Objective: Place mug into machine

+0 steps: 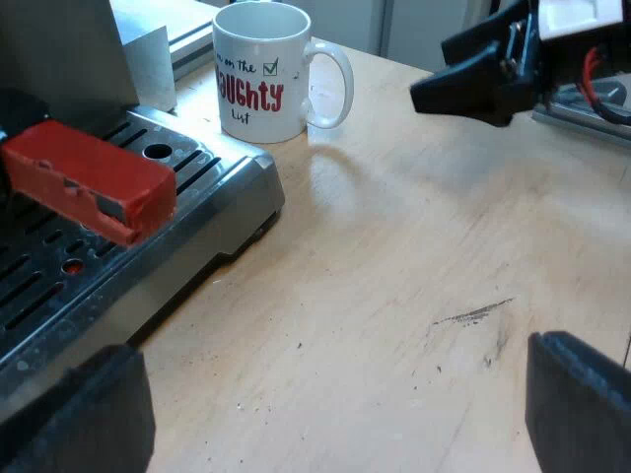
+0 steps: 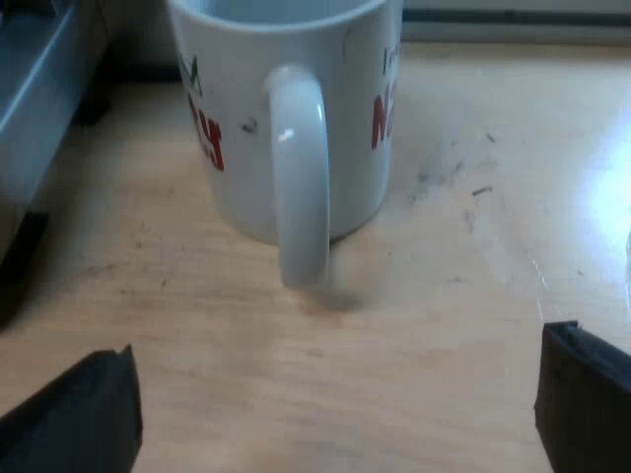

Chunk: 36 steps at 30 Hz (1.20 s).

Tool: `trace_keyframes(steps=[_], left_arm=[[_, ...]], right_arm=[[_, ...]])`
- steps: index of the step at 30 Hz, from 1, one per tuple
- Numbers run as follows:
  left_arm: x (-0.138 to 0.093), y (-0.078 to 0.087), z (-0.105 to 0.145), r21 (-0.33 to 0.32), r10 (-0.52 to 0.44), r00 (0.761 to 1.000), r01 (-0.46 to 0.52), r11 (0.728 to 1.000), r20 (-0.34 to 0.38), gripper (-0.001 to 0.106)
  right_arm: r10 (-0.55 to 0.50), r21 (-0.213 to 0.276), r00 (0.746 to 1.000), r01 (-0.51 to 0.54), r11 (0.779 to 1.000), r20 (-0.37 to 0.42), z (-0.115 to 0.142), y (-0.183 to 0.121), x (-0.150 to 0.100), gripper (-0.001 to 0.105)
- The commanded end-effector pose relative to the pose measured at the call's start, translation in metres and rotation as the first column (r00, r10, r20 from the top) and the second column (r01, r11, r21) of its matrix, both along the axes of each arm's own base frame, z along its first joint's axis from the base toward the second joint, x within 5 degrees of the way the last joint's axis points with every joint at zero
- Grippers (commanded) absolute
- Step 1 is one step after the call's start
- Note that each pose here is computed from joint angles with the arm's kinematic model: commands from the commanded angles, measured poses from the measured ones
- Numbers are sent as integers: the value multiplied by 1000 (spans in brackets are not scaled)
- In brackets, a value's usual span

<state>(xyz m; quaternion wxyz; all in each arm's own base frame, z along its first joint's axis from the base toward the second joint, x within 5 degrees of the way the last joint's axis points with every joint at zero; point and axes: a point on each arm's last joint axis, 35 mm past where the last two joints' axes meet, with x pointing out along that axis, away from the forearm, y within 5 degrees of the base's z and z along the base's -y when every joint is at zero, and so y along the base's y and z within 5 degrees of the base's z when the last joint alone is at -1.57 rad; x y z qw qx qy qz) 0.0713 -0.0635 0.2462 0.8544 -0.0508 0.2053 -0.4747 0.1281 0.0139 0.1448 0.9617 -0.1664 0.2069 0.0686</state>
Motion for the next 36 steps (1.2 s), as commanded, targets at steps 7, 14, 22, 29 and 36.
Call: trace_keyframes(steps=[7, 14, 22, 29, 36], left_arm=[[0, -1, 2, -8, -9, 1000, 9, 1000, 13, 78], [0, -1, 2, -8, -9, 1000, 9, 1000, 13, 78], [0, -1, 2, -8, -9, 1000, 9, 1000, 13, 78], [0, -1, 2, -8, -9, 1000, 9, 1000, 13, 78], [2, 1, 2, 10, 47, 999, -48, 999, 19, 78]], right_arm=[[-2, 33, 999, 1, 999, 51, -9, 3, 19, 77], [-11, 47, 998, 8, 999, 58, -15, 5, 38, 77], [-14, 52, 999, 13, 999, 34, -17, 11, 83, 77], [-29, 79, 1000, 29, 996, -2, -23, 12, 99, 60], [-3, 72, 1000, 3, 997, 5, -17, 13, 97, 0]])
